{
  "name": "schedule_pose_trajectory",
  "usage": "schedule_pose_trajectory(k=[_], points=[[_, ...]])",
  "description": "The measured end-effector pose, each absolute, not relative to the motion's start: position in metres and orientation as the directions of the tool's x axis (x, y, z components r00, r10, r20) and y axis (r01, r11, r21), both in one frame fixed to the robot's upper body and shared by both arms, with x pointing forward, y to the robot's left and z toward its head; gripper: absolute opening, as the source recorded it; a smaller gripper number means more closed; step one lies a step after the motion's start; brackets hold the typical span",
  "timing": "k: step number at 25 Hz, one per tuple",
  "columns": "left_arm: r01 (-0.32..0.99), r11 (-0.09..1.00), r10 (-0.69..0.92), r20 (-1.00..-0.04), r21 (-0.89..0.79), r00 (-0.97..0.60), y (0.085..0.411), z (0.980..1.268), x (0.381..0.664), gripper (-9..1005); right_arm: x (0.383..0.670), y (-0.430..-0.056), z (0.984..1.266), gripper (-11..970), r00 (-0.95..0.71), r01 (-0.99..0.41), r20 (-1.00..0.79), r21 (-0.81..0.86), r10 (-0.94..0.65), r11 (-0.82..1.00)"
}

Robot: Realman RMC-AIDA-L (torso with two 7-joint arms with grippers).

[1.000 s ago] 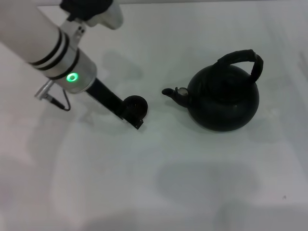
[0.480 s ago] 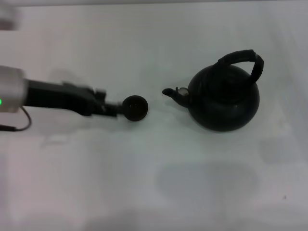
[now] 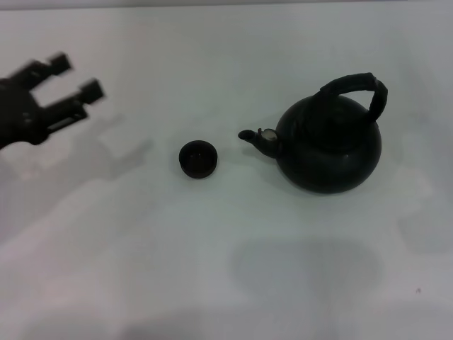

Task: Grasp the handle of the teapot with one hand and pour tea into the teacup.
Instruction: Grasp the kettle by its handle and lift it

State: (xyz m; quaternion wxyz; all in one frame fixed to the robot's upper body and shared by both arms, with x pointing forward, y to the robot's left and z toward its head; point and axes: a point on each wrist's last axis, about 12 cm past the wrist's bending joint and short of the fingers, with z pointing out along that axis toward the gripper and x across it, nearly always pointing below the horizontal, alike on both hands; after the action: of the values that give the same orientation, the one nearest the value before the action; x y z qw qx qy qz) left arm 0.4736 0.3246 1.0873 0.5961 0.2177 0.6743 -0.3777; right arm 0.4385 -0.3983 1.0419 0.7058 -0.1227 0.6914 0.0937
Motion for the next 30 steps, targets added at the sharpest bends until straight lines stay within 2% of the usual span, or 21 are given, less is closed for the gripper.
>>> schedule_pose_trajectory(k=[5,8,18,24,30], points=[[0.649,0.738,-0.227,-0.974,-0.184,-0.018,0.341,1.071,0.457,880,0.425,-0.404,1.062,852,-0.053,-0.35,-0.989,-0.108,-0.135,0.93],[0.606,0.781,-0.23,-0.972,-0.151,0.054,0.345,1.067,0.452,881,0.421,-0.404,1.072,852,-0.083,-0.386,-0.988,-0.088,-0.13,0.918],[0.476,0.872,-0.2,-0.97,-0.112,0.139,0.351,1.051,0.441,883,0.422,-0.394,1.065,852,-0.126,-0.439,-0.987,-0.038,-0.104,0.898],[0.47,0.875,-0.202,-0.969,-0.113,0.142,0.35,1.05,0.441,884,0.431,-0.387,1.061,851,-0.13,-0.466,-0.987,-0.024,-0.096,0.884],[0.478,0.869,-0.214,-0.967,-0.124,0.138,0.347,1.049,0.442,886,0.438,-0.366,1.055,851,-0.145,-0.577,-0.979,-0.031,-0.14,0.816]])
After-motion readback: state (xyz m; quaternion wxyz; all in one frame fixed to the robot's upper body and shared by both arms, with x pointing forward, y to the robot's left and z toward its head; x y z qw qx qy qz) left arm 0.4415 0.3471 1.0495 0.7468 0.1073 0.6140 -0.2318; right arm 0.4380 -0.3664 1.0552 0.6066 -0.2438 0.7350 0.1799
